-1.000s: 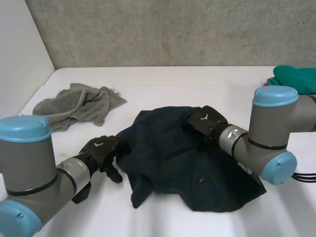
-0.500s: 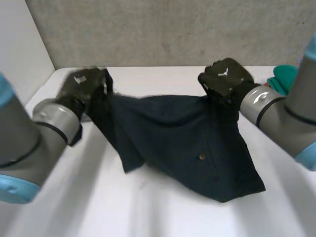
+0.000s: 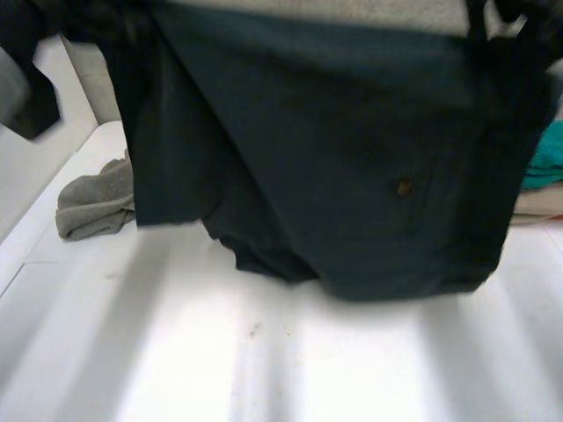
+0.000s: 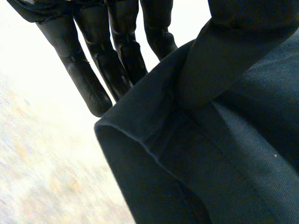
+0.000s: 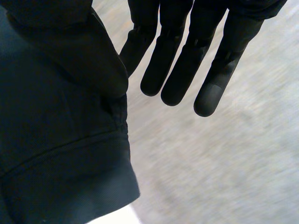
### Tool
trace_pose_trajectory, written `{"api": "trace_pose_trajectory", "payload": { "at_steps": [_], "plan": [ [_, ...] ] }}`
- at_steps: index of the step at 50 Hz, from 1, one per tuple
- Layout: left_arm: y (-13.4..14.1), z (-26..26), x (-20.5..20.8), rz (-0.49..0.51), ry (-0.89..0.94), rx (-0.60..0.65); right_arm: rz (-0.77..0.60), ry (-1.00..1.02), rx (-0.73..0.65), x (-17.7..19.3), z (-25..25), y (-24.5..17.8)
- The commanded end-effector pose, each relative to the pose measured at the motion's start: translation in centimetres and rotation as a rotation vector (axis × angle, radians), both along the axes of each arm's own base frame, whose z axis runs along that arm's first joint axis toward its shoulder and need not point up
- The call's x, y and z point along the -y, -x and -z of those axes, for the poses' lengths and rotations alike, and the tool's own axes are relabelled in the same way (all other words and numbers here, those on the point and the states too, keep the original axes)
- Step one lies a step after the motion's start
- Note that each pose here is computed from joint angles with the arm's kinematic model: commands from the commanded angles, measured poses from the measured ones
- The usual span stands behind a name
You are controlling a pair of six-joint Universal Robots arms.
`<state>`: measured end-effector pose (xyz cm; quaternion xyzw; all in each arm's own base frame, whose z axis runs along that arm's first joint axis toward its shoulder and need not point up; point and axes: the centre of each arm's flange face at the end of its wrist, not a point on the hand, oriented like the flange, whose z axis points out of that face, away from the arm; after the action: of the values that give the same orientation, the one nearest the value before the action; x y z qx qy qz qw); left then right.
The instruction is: Fold the laundry.
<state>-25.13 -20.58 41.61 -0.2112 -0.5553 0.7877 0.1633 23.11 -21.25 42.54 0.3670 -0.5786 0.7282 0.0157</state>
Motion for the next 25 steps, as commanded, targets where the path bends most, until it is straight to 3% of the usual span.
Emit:
{"api": "trace_pose_trajectory", "payload": {
  "at_steps": [1, 8, 12, 13, 16, 21, 25],
  "plan": [
    [2.6, 7.9, 4.9, 0.014, -0.184, 0.128, 0.0, -0.232, -0.082, 4.3, 7.1, -1.6],
    [6.0, 9.5, 12.6, -0.037, 0.031, 0.203, 0.033, -0.178, -0.04, 10.7, 10.1, -3.9],
    [7.4, 6.0, 16.0, -0.079, 0.271, 0.14, 0.111, 0.087, 0.152, 14.5, 6.9, -5.4],
    [7.6, 3.5, 16.7, -0.1, 0.385, 0.081, 0.127, 0.218, 0.255, 15.3, 4.7, -5.8],
    [7.8, 0.0, 16.5, -0.117, 0.54, -0.003, 0.127, 0.447, 0.418, 15.9, 0.7, -5.9],
    [7.2, -4.0, 15.4, -0.137, 0.738, -0.144, 0.087, 0.596, 0.507, 14.2, -2.3, -6.6],
    [6.5, -3.1, 15.0, -0.119, 0.683, -0.136, 0.049, 0.581, 0.511, 13.0, -2.3, -7.4]
  ]
}}
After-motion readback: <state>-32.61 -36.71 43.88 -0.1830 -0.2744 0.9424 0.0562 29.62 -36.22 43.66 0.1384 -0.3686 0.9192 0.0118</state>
